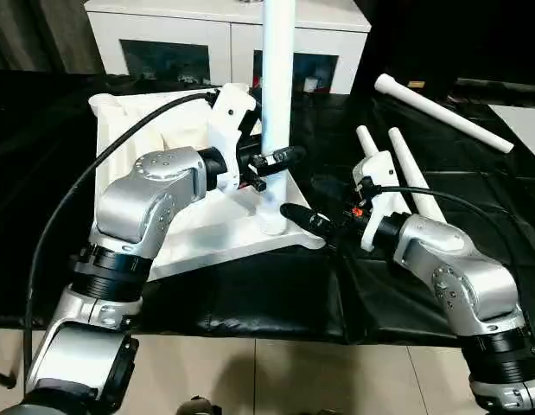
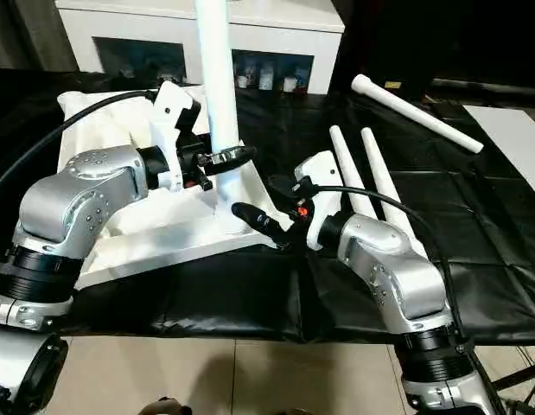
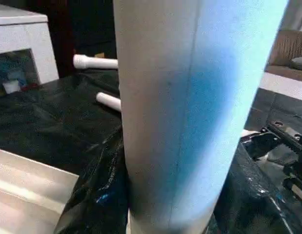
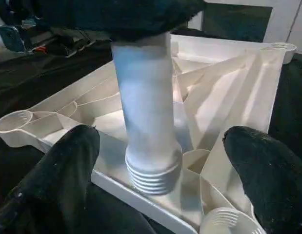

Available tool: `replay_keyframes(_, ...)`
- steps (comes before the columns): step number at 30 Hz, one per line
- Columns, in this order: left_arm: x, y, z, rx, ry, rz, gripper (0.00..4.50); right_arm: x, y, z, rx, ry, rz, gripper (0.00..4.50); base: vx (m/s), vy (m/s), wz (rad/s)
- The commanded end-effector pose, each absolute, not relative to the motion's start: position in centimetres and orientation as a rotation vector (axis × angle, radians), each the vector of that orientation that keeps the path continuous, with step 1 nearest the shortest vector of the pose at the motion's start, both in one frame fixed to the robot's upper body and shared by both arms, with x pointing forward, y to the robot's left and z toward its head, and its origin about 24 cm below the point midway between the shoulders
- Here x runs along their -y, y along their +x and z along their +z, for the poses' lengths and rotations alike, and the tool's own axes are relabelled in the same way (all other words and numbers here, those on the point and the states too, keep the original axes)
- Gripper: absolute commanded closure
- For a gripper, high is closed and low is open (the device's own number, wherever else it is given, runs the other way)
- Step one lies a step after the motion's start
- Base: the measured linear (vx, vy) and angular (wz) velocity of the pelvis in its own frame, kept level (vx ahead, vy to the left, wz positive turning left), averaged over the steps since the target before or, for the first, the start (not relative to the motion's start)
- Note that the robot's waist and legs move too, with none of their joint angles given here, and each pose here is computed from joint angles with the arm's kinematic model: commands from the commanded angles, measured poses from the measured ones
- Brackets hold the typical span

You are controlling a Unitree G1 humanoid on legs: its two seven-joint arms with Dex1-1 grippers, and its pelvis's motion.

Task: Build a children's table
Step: Pick table leg

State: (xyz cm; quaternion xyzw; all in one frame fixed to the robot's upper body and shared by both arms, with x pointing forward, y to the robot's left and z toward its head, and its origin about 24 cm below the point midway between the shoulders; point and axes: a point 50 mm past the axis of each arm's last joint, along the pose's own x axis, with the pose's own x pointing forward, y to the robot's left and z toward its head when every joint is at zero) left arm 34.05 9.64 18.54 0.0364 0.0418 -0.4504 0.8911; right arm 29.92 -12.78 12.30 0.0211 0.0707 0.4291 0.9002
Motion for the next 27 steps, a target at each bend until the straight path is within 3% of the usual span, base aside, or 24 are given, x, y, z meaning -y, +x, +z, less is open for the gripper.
replay_keyframes(1,-9.5,33.9,19.8,-0.040,0.098,-0.940,2.64,13.6,30.1,12.9,-0.141,0.037,0.881,0.03,0.000,0.000,0.00)
replay_keyframes(4,-9.5,33.9,20.0,-0.037,0.088,-0.946,2.64,14.5,30.5,13.1,-0.130,0.047,0.846,0.03,0.000,0.000,0.00)
replay_keyframes(8,-9.3,33.6,20.1,-0.047,0.061,-0.983,2.64,16.2,30.8,13.5,-0.113,0.155,0.804,0.03,0.000,0.000,0.00)
replay_keyframes(13,-9.3,34.1,20.1,-0.070,0.020,-0.946,2.64,17.8,30.1,13.8,-0.129,0.250,0.856,0.03,0.000,0.000,0.00)
replay_keyframes(20,-9.0,34.5,20.6,-0.100,-0.141,-0.936,2.64,17.0,29.9,13.7,-0.144,0.208,0.892,0.03,0.000,0.000,0.00)
replay_keyframes(27,-9.2,34.8,21.0,-0.135,-0.316,-0.938,2.64,16.5,29.9,14.2,-0.131,0.240,0.902,0.03,0.000,0.000,0.00)
